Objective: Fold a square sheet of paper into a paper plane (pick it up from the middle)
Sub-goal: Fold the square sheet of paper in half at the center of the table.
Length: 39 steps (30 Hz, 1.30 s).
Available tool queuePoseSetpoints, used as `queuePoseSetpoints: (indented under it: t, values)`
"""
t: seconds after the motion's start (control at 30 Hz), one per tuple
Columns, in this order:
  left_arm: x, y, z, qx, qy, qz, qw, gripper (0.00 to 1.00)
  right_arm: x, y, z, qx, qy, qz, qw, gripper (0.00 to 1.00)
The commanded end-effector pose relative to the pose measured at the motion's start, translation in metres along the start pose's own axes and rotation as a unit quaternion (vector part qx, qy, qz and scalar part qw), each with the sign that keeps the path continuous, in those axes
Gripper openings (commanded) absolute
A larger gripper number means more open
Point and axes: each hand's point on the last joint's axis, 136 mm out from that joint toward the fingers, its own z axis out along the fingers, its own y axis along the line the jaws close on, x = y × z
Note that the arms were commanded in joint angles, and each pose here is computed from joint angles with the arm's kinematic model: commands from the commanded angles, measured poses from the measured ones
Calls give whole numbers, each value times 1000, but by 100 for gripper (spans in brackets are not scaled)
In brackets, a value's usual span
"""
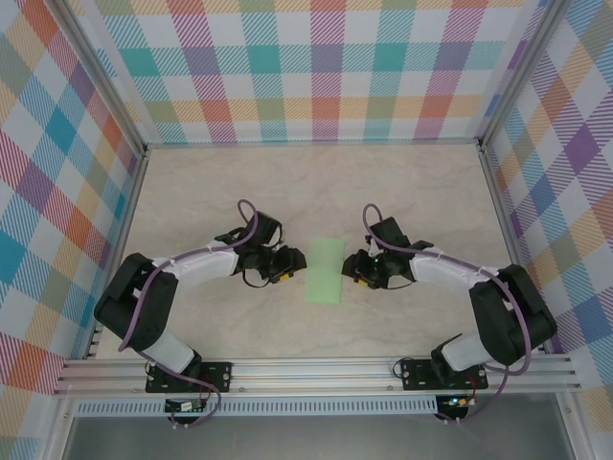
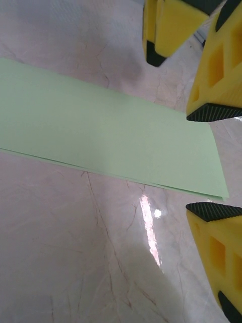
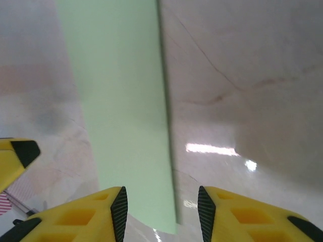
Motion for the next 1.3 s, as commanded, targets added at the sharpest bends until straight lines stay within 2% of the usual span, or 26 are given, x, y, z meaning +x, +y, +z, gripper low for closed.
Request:
queuePoseSetpoints:
  t: [0.0,0.07,0.17,0.2,0.4,0.6,0.7,0.9,1.0,1.27]
  values:
    - [-3,-13,1,38,7,-3,999,48,-2,14,-17,-11,-47,8,999,47]
    - [-5,-10,0,33,1,-9,999,48,-2,19,-22,-16,-64,-1,998,49]
    - [-6,-8,0,35,-5,-14,999,49,-3,20,-23,-10,-80,-6,997,60]
    - [-7,-7,0,36,-9,-17,999,50,-3,21,-21,-7,-77,-7,997,61]
    - [-12,2,3,40,-16,-37,998,48,6,16,-11,39,-30,7,999,59]
    - [-20,6,-4,36,-51,-33,997,48,6,25,-1,42,-31,-1,999,61]
    - [-17,6,-4,36,-37,-35,998,49,7,32,0,46,-28,-17,998,60]
    - [-14,5,1,50,-24,-47,997,53,9,14,8,99,-13,2,995,49]
    - [-14,7,1,45,-24,-50,997,56,9,8,11,110,-9,13,994,49]
    - [-14,8,4,40,-15,-54,998,59,5,17,20,62,6,25,998,51]
